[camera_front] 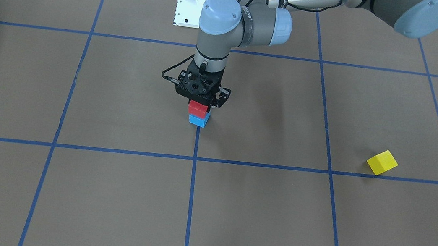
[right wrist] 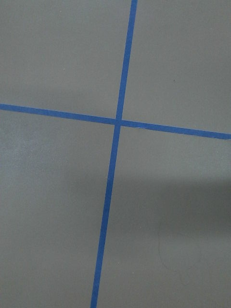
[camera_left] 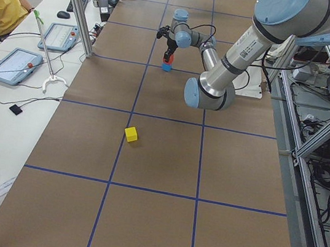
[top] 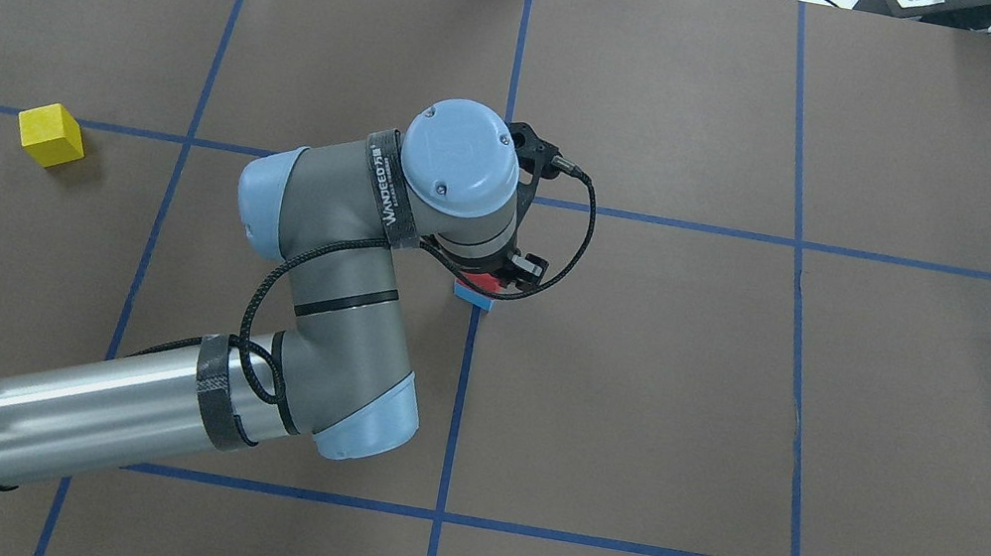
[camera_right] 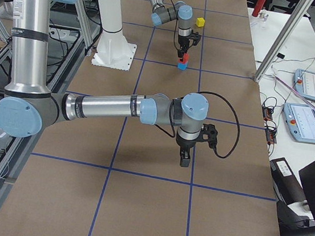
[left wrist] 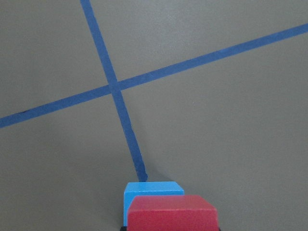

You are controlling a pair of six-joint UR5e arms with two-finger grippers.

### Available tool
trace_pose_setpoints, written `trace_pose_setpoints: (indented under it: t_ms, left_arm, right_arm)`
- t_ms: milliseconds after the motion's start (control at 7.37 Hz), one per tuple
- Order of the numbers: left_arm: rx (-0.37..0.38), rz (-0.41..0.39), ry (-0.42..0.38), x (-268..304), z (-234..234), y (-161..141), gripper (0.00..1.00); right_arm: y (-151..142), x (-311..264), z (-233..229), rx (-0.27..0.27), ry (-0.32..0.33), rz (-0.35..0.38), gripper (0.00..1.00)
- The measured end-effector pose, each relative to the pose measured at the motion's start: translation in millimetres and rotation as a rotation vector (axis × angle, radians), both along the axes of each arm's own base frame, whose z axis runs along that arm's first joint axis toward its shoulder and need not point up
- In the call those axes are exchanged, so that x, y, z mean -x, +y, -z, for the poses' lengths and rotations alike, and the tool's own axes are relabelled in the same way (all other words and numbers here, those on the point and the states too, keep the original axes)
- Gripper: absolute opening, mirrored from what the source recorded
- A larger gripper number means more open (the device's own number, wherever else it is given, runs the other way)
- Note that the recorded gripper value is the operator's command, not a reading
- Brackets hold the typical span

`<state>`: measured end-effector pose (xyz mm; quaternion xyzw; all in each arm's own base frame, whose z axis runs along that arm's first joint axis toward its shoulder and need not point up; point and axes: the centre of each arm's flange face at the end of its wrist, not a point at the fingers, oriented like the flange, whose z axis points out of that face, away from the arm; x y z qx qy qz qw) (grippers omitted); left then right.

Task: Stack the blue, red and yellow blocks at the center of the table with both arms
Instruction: 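Lower the red cube onto the blue cube and open the left gripper, then move the left gripper to the yellow cube and grasp it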

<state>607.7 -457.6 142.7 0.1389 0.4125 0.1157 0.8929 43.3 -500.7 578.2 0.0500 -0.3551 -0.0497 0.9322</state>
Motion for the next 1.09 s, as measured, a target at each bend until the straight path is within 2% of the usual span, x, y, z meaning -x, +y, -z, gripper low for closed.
trace_pose_setpoints:
  t_ms: [136,271,407,1085]
  left_arm:
    - [-0.001,0.000,-0.001,0.0,-0.1,-0.1,0.59]
    - [-0.005,0.003,-0.002,0.2,-0.2,-0.6,0.90]
    - [-0.011,0.010,-0.004,0.4,-0.2,-1.4,0.99]
    - [-0.037,0.017,0.021,19.0,4.5,4.3,0.99]
  right_arm:
    - [-0.2,0.0,0.1,0.000,0.000,0.000,1.00]
    - [-0.2,0.0,0.1,0.000,0.000,0.000,1.00]
    - [-0.2,0.0,0.2,0.000,0.000,0.000,1.00]
    - [-0.2,0.0,0.2,-0.001,0.000,0.001,1.00]
